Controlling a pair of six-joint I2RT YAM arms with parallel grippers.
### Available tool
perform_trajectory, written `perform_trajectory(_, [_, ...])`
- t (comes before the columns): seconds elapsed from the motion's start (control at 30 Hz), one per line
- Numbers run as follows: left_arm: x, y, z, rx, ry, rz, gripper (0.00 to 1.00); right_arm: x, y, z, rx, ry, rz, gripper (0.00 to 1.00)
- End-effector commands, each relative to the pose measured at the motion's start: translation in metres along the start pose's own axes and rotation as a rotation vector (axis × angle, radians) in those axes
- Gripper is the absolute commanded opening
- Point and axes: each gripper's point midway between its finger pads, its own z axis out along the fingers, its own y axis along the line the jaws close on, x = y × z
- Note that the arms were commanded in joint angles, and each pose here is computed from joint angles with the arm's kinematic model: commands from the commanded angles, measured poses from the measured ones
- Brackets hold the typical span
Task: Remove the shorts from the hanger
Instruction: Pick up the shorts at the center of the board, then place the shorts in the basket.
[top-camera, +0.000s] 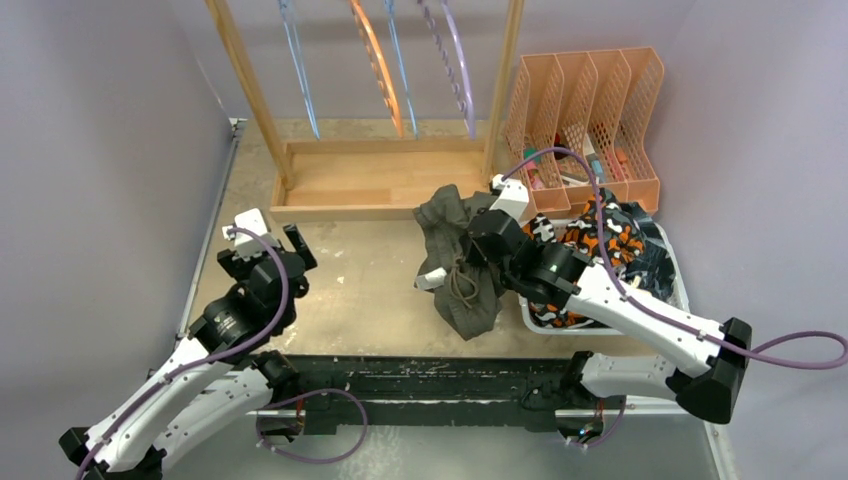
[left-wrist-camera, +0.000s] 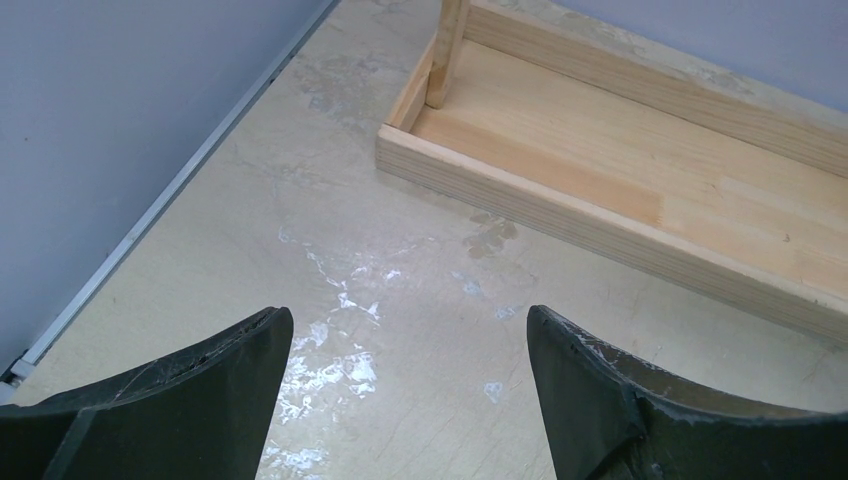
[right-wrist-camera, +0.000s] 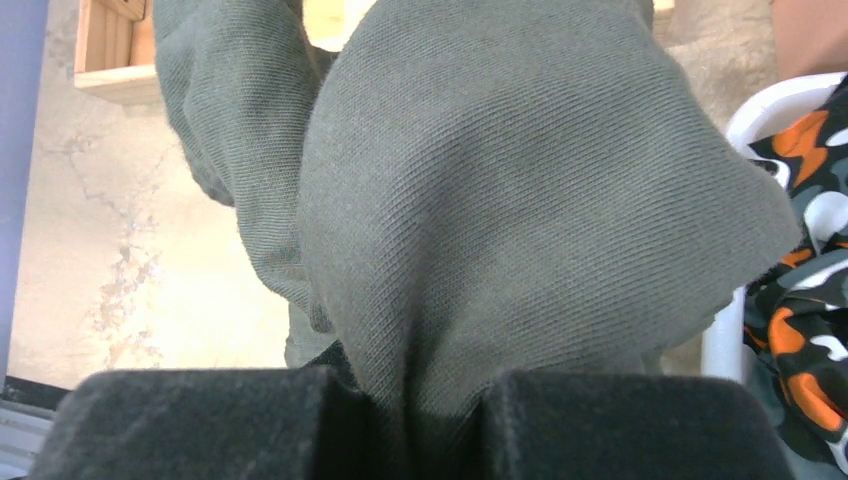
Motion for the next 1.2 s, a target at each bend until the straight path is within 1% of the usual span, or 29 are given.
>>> perform_trajectory(0.0, [-0.014,0.002,-0.003,-0.003,-0.033,-0.038,0.87,-0.025,-0.019,-0.023,0.096,-0.045,0.059,0.0])
perform_trajectory(0.2, [-0.013,0.0,-0.002,0.001,-0.028,-0.034,0.87,-0.05,-0.035,-0.058,0.09,-0.094,0.121,0.0])
perform_trajectory(0.33, [-0.013,-0.002,-0.003,0.019,-0.022,-0.032,0.87,-0.085,-0.044,-0.088,0.069,-0.192,0.182,0.0])
perform_trajectory(0.4, [-0.014,-0.001,-0.004,0.021,-0.026,-0.044,0.86,-0.103,-0.057,-0.105,0.104,-0.244,0.234,0.0])
perform_trajectory(0.53, [-0.017,0.003,-0.005,0.013,-0.041,-0.06,0.88,-0.134,-0.083,-0.127,0.235,-0.341,0.186,0.0])
perform_trajectory(0.63, [-0.019,0.004,-0.006,0.016,-0.051,-0.077,0.9,-0.149,-0.092,-0.137,0.323,-0.368,0.15,0.0])
perform_trajectory(0.77, [-0.019,0.006,-0.006,0.012,-0.058,-0.085,0.9,-0.157,-0.096,-0.138,0.381,-0.388,0.09,0.0])
perform_trajectory(0.9, [-0.018,0.007,-0.006,0.004,-0.055,-0.08,0.9,-0.149,-0.106,-0.134,0.414,-0.384,0.078,0.0])
perform_trajectory(1.0, [-0.017,0.005,-0.005,0.002,-0.049,-0.072,0.9,-0.141,-0.117,-0.121,0.462,-0.347,0.027,0.0])
perform_trajectory(1.1, [-0.016,0.004,-0.004,0.001,-0.042,-0.06,0.91,-0.136,-0.138,-0.101,0.542,-0.292,-0.01,0.0])
perform_trajectory(1.17, [-0.015,0.004,-0.004,-0.002,-0.038,-0.055,0.91,-0.136,-0.145,-0.086,0.544,-0.261,-0.03,0.0])
